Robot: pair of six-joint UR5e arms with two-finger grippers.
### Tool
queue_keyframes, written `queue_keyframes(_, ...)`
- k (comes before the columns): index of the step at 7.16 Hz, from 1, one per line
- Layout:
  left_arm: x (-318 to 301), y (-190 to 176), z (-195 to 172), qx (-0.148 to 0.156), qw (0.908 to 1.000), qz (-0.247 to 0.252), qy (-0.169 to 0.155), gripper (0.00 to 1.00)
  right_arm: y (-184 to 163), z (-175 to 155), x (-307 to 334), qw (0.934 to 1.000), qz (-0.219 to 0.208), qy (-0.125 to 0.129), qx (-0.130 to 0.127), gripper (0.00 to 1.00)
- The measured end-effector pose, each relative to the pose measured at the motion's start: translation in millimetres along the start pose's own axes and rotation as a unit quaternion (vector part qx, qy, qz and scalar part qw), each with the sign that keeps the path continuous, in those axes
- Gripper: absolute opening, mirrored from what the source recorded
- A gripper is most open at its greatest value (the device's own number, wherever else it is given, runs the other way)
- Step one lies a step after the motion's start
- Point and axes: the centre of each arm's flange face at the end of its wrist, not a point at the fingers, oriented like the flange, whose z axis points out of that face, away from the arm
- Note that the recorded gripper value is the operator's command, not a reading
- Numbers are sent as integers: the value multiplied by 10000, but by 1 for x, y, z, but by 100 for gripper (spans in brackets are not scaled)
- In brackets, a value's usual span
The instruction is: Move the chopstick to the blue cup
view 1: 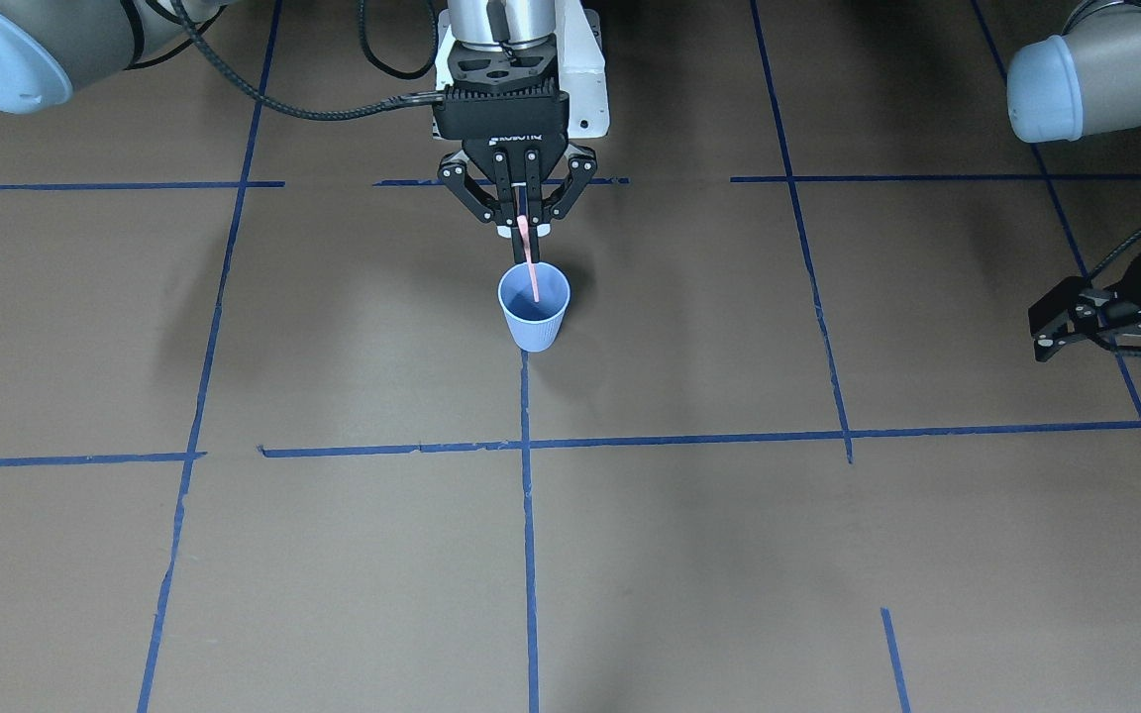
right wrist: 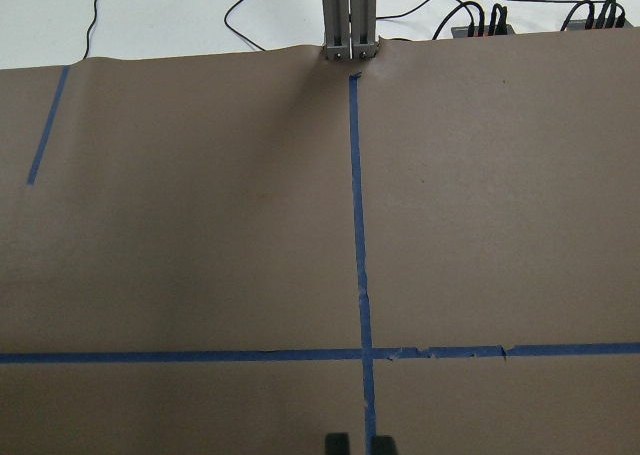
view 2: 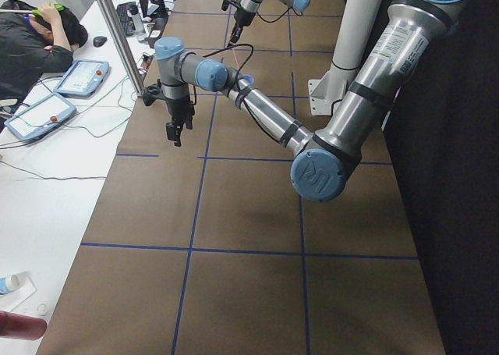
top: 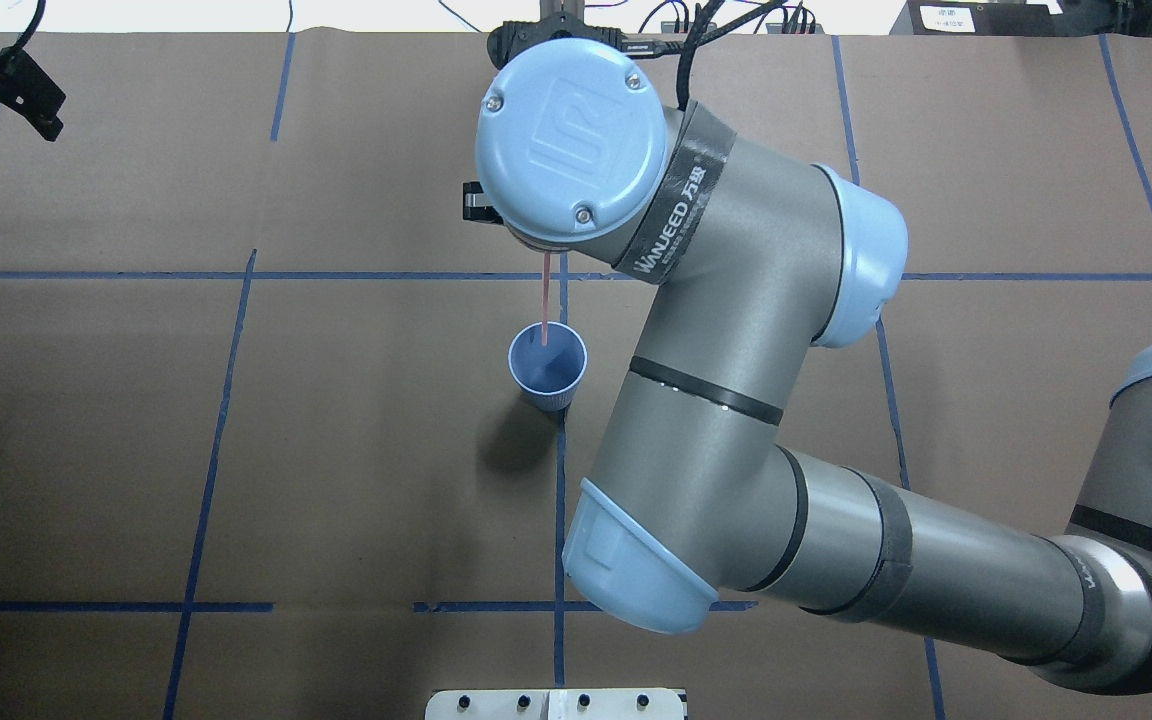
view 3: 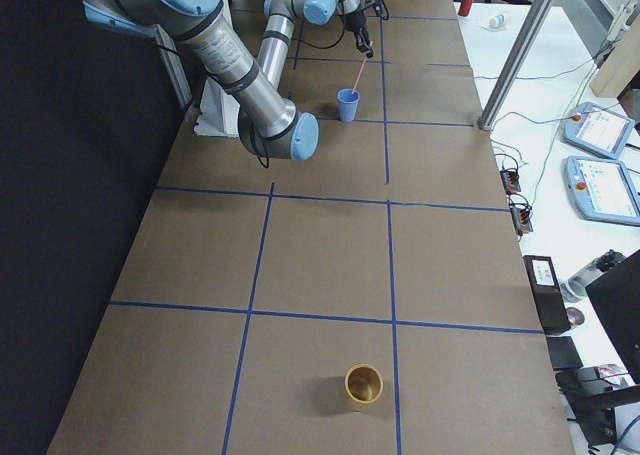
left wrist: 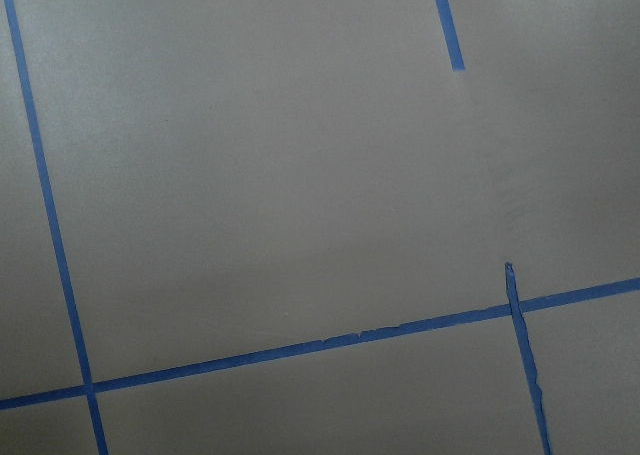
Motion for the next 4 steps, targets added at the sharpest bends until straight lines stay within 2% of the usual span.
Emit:
queue_keyframes(1,0,0,0,-3,10000,-1,3,100,9,6,-4,10000,-48,31,-59,3)
queue_keyframes(2,0,0,0,-5,10000,-3,4,100,17,12,-7,9999,-94,65,-120,22)
queue_keyframes(3,0,0,0,-6,10000,-3,4,100,23,16,-7,9998,-120,88,-158,98)
queue_keyframes(4,0,0,0,-5,10000,-3,5,100,28,20,-8,9997,-142,113,-189,100)
